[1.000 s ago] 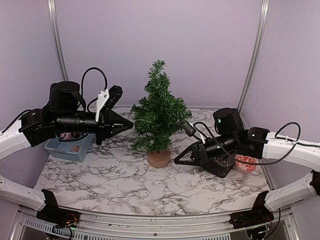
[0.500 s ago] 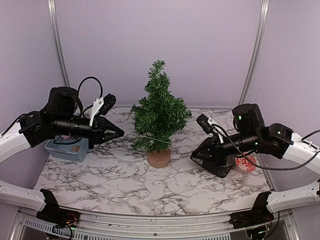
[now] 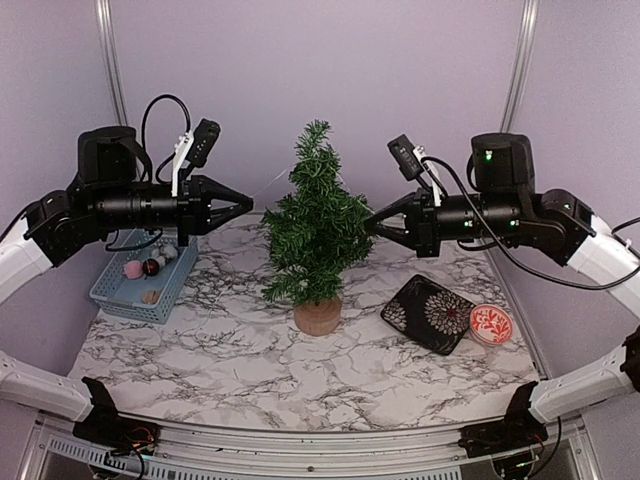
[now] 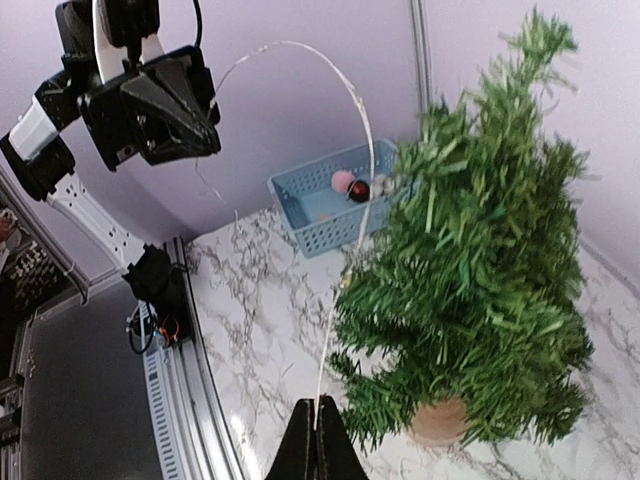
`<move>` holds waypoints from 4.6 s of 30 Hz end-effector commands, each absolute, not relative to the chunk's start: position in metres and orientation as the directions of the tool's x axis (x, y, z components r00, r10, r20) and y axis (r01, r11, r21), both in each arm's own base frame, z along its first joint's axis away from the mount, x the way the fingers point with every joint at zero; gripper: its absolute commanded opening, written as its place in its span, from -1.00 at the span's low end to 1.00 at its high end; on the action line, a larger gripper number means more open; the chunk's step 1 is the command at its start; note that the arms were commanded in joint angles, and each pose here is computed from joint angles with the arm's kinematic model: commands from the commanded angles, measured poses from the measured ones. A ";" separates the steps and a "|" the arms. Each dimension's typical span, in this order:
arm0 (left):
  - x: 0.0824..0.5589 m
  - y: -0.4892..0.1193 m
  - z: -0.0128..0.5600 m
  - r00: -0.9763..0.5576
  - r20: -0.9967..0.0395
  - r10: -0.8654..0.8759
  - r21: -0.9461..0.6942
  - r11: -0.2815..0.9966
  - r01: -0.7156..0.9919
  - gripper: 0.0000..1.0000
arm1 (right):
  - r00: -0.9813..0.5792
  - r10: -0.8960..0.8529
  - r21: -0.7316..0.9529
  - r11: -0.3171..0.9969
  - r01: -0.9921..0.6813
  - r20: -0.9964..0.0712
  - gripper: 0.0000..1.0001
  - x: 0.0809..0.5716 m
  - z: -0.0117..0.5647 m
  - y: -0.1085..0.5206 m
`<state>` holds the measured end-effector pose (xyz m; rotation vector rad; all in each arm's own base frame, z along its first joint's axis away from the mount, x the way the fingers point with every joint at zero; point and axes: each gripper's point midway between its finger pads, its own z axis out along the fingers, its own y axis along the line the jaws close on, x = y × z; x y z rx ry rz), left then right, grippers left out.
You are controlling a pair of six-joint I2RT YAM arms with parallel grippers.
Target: Decorate the small christmas tree
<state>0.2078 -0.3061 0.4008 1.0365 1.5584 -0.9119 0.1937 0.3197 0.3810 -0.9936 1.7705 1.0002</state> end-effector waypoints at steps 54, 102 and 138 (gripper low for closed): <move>0.196 -0.389 0.389 -0.015 -0.974 0.226 0.029 0.188 0.982 -1.00 | -0.142 0.534 0.411 0.428 -0.805 -0.833 -1.00 0.286 0.548 0.334; 0.295 -0.322 0.376 -0.242 -0.965 0.098 -0.156 0.528 0.835 -1.00 | -0.332 0.150 0.326 0.748 -0.578 -0.931 -1.00 0.340 0.398 0.342; 0.255 -0.395 0.300 -0.340 -0.891 0.300 -0.218 0.373 0.902 -1.00 | -0.517 0.012 0.414 0.615 -0.671 -0.856 -1.00 0.307 0.346 0.371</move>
